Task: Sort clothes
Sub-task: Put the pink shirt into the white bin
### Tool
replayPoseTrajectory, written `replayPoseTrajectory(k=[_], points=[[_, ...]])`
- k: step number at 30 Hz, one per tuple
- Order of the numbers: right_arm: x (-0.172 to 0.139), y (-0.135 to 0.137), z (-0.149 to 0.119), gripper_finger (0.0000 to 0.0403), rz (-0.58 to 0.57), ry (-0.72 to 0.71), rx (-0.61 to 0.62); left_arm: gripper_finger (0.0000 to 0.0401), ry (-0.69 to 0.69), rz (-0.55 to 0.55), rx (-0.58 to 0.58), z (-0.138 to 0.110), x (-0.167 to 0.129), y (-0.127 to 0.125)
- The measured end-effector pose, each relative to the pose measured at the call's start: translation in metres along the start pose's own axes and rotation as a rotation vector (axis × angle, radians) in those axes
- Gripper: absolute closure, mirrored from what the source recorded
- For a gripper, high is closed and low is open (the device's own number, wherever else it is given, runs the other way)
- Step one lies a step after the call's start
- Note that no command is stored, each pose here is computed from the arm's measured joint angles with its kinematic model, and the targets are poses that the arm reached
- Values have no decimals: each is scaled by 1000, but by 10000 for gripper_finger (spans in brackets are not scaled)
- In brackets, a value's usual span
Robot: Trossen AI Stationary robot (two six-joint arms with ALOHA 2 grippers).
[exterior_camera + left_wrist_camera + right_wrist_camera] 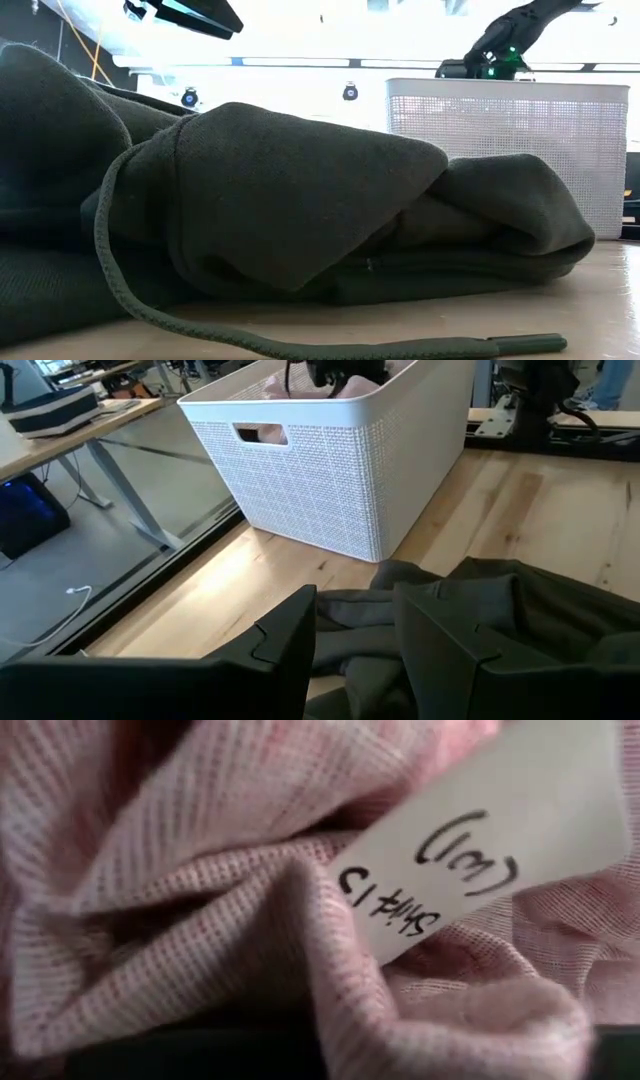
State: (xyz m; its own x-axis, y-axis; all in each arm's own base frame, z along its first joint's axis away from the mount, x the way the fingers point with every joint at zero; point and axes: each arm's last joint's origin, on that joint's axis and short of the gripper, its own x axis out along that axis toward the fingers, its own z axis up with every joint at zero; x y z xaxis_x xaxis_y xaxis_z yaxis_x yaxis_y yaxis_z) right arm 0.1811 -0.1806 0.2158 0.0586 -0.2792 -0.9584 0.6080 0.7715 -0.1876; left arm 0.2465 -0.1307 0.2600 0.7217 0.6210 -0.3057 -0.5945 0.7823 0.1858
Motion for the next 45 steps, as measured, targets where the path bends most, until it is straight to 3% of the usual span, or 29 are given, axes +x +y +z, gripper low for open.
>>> replayPoseTrajectory(k=[4,10,13,15,18,21,24,30,35,41,45], points=[[-33,-7,6,317,-11,92,16,270,0,0,0,0,0,0],[-102,-19,14,215,-19,116,95,270,1,-1,0,0,0,0],[-123,-25,20,189,-82,25,185,270,1,-1,-1,0,0,0],[-131,-25,27,183,-133,-111,227,270,1,-1,-1,0,0,0],[-136,-18,37,182,-71,-308,139,270,1,-2,-1,0,0,0],[-127,-7,48,182,117,-466,85,270,2,-3,-1,0,0,0],[-103,0,52,181,233,-509,87,270,2,-3,-1,0,0,0],[-31,5,34,181,183,-305,124,270,2,-3,-1,0,0,0],[5,8,18,181,170,-194,127,270,1,-3,-2,0,0,0],[13,10,17,181,154,-158,125,270,1,-3,-3,0,0,0],[-14,10,22,181,139,-125,107,270,0,-3,-4,0,0,0]])
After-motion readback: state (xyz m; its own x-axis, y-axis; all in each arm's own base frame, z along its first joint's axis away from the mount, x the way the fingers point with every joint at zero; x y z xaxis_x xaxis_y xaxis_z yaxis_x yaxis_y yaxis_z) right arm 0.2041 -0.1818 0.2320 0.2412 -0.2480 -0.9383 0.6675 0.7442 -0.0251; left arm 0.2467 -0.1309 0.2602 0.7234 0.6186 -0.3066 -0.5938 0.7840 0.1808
